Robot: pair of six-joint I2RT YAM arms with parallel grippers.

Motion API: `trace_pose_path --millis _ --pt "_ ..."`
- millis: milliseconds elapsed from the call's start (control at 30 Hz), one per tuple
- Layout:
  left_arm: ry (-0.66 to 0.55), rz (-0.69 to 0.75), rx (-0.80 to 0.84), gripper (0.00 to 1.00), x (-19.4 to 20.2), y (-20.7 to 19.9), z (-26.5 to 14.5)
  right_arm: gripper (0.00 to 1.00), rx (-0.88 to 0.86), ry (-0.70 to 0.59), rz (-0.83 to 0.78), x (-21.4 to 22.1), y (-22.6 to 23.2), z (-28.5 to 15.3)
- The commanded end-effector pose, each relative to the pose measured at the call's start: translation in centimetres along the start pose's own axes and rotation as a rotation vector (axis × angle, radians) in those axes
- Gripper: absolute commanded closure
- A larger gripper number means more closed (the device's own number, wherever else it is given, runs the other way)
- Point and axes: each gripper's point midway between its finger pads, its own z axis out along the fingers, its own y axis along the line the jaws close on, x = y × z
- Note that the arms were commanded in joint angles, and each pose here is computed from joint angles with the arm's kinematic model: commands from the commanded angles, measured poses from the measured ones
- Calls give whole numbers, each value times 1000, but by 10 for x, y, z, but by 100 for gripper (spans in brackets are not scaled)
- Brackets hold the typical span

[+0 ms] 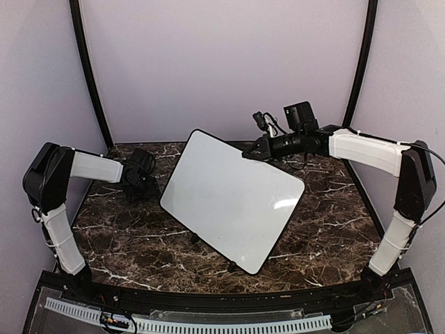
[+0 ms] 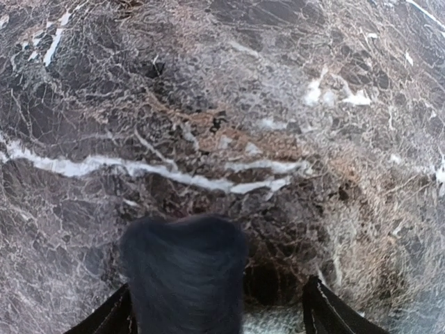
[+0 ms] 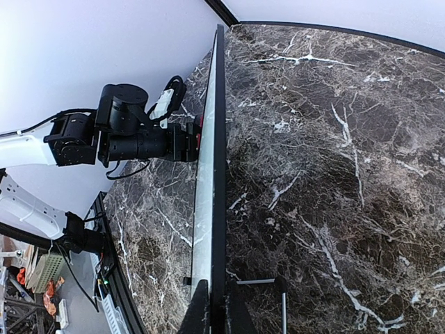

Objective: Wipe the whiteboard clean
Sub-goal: Place the whiteboard eraser at the corner of the board.

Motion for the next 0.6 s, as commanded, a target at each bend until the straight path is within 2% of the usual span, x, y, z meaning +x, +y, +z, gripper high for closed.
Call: trace_pose_path --millis 0,133,233,333,500,567 --pt "74 -31 -1 20 19 4 10 100 22 191 16 69 -21 31" --pt "20 -71 7 19 6 8 0 100 22 191 15 69 -21 31" --pt "-69 -110 62 18 -9 6 -17 100 22 190 15 69 -21 31" --pt "-165 -137 98 16 -32 5 -45 100 24 192 15 69 -22 32" --pt "-244 -154 138 14 -53 5 -83 100 24 186 16 65 -21 32" --pt "-279 -157 202 13 -61 0 -107 100 26 183 13 62 -20 32"
